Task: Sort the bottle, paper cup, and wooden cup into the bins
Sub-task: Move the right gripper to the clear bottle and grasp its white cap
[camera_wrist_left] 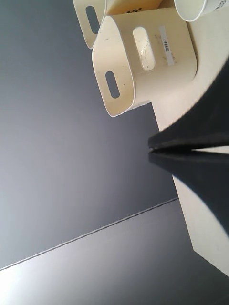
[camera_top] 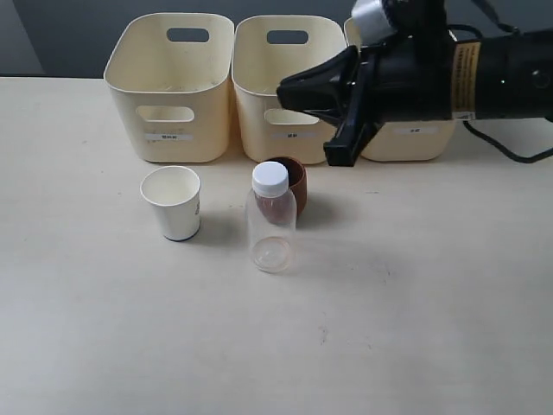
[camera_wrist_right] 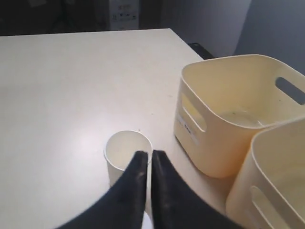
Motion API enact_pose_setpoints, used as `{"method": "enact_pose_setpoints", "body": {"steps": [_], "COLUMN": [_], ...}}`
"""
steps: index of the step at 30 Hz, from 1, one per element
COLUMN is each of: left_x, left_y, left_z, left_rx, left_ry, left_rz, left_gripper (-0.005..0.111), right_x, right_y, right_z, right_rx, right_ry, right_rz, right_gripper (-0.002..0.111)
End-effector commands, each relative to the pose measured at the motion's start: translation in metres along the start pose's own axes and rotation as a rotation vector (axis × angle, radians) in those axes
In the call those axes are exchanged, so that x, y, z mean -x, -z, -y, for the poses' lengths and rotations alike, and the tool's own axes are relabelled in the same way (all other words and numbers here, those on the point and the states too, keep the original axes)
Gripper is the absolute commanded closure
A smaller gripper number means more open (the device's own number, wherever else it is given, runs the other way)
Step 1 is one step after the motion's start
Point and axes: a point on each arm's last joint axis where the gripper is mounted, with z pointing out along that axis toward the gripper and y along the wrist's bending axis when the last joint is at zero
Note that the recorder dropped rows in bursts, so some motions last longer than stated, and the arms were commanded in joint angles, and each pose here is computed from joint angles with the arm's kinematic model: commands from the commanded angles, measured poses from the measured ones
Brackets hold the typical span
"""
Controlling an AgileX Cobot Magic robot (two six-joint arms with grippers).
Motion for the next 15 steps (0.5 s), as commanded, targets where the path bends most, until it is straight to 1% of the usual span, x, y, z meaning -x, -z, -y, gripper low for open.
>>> {"method": "enact_pose_setpoints", "body": {"steps": [1, 2, 4, 5, 6, 7, 8, 11, 15], "left_x": [0.000, 0.000, 0.000, 0.000, 0.000, 0.000, 0.000, 0.000, 0.000], "left_y": [0.000, 0.000, 0.000, 0.000, 0.000, 0.000, 0.000, 0.000, 0.000], "left_z": [0.000, 0.000, 0.000, 0.000, 0.000, 0.000, 0.000, 0.000, 0.000], "left_rx": [-0.001, -0.001, -0.001, -0.001, -0.001, -0.001, -0.001, -0.001, -0.001], "left_ry": [0.002, 0.002, 0.002, 0.002, 0.002, 0.002, 0.002, 0.002, 0.002], "left_rz": [0.005, 0.005, 0.005, 0.005, 0.005, 0.005, 0.005, 0.005, 0.005], "left_gripper": [0.107, 0.107, 0.107, 0.107, 0.107, 0.107, 0.107, 0.107, 0.107], "right_x": [0.001, 0.000, -0.003, -0.006, -0.009, -0.014, -0.019, -0.036, -0.048], "right_y": [-0.014, -0.015, -0.018, -0.020, -0.022, -0.026, -0.028, -0.037, -0.045], "right_z": [-0.005, -0.004, -0.003, -0.006, -0.009, -0.013, -0.013, -0.004, -0.004], "right_rx": [-0.059, -0.080, -0.097, -0.064, -0.023, 0.037, 0.057, -0.003, 0.032], "right_ry": [0.035, 0.031, -0.030, -0.102, -0.130, -0.135, -0.137, -0.163, -0.209], "right_rz": [-0.071, -0.087, -0.102, -0.102, -0.113, -0.131, -0.151, -0.215, -0.228], "right_gripper": [0.067, 0.059, 0.039, 0.024, 0.023, 0.025, 0.026, 0.027, 0.027]}}
